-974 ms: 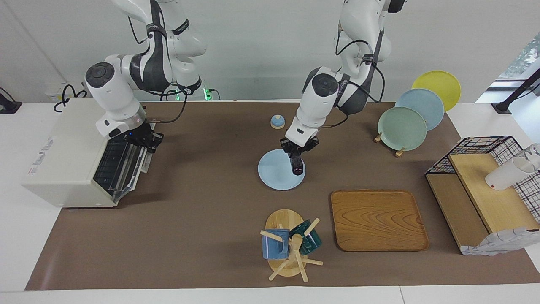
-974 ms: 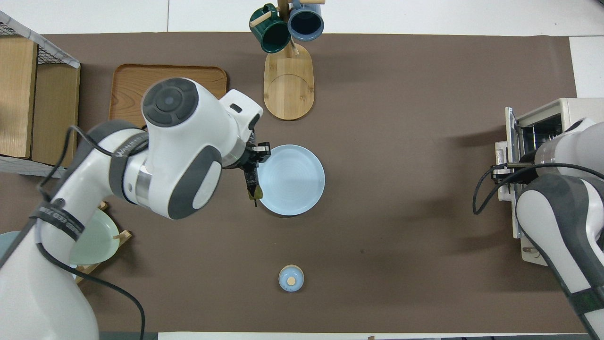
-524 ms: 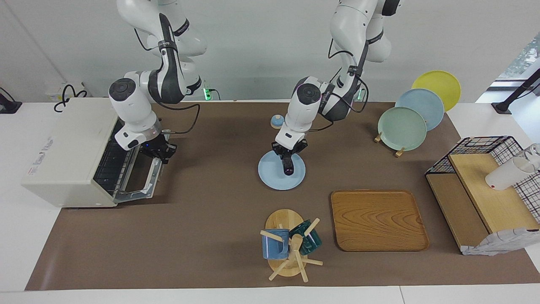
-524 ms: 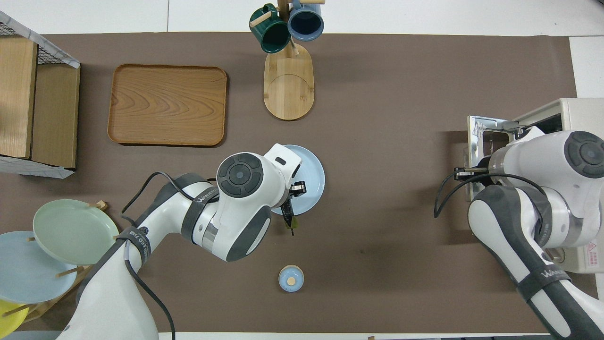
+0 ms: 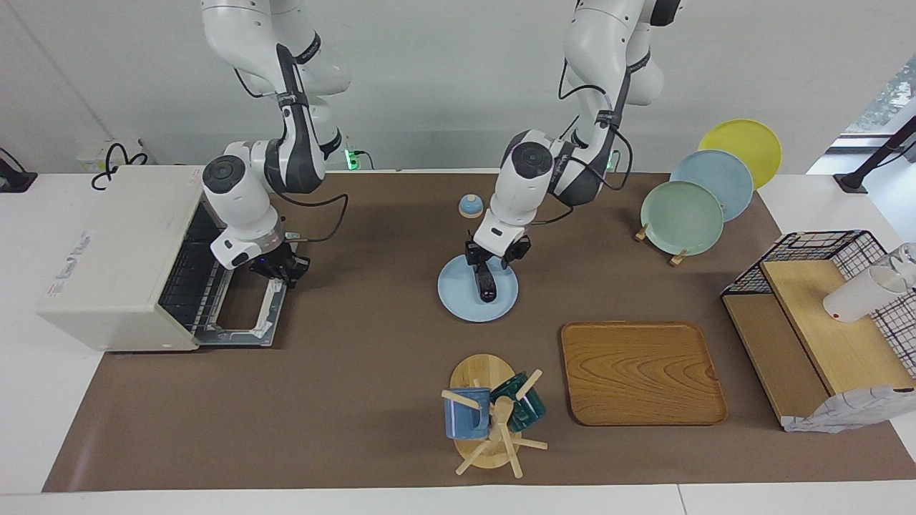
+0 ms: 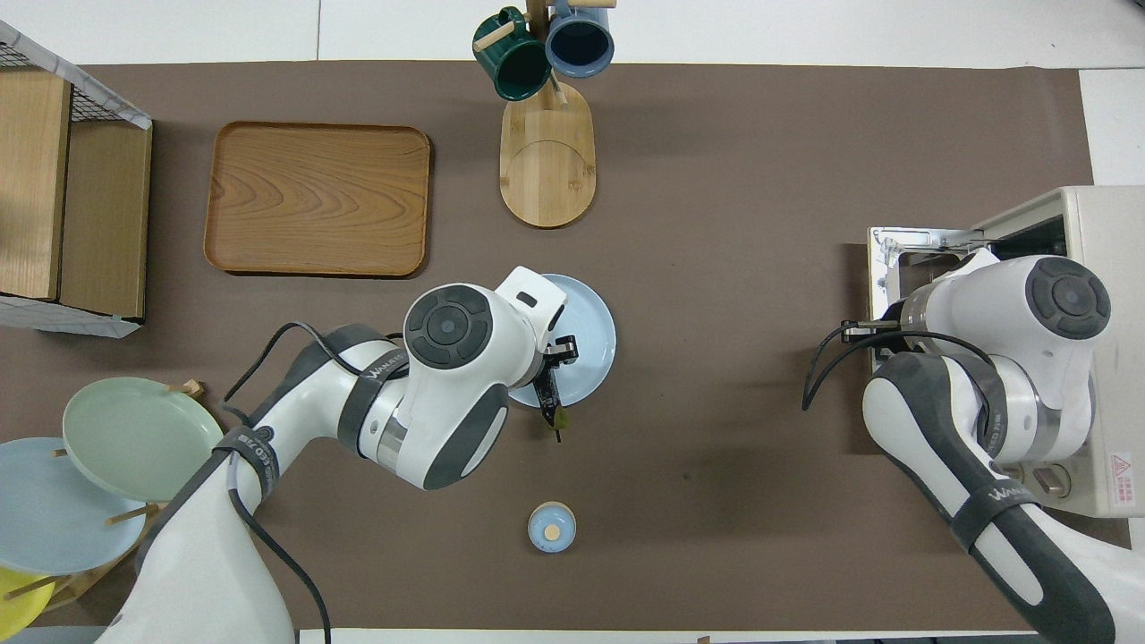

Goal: Put eggplant into oven

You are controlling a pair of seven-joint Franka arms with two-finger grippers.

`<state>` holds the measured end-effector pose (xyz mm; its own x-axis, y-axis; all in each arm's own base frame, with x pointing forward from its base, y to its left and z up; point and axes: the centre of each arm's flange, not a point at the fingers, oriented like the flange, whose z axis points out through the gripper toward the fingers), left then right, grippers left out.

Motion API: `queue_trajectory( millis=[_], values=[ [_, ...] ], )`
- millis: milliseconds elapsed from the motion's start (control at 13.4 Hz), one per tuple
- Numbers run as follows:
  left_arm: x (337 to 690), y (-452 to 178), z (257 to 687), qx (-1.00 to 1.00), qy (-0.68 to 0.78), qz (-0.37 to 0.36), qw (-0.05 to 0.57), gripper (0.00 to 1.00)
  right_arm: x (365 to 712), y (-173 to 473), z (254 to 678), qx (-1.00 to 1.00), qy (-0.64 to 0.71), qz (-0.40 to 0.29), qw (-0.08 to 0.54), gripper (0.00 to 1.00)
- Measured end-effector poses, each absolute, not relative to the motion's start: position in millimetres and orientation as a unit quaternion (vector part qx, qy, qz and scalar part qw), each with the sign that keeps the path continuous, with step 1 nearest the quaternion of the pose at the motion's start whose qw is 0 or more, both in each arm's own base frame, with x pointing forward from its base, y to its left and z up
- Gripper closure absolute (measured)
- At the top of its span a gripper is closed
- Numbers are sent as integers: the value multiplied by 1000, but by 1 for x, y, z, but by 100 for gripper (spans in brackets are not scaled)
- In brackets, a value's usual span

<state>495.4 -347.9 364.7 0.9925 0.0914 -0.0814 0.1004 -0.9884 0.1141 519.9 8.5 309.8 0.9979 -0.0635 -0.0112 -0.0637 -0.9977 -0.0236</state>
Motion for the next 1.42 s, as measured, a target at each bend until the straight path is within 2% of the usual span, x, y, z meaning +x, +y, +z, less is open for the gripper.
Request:
queue_trajectory(
  millis=[75,150,300,524,749,899,1123,1273,1423],
  values=[
    [516,-324,389,996,43,-44,58,4,520,14,310,-1000,28,5,12,99],
    [533,-299,413,996,39,-46,59,0,521,27,312,-1000,28,3,13,99],
    [562,-242,457,997,29,-41,65,0,525,74,324,-1000,20,-10,15,99],
    [590,-158,499,997,9,-30,66,0,528,186,373,-999,-16,-18,22,99],
    [588,-109,530,998,16,-26,59,0,511,319,434,-999,-19,-32,32,98],
    [571,-97,558,998,17,-31,46,0,497,418,447,-999,-21,-39,10,90],
    [540,-91,594,999,12,-42,28,0,489,517,400,-997,-41,-69,19,86],
    [527,-87,606,999,13,-47,22,0,492,524,352,-995,-55,-80,16,76],
    [520,-86,599,998,14,-57,19,0,488,518,331,-992,-84,-91,0,74]
  ],
)
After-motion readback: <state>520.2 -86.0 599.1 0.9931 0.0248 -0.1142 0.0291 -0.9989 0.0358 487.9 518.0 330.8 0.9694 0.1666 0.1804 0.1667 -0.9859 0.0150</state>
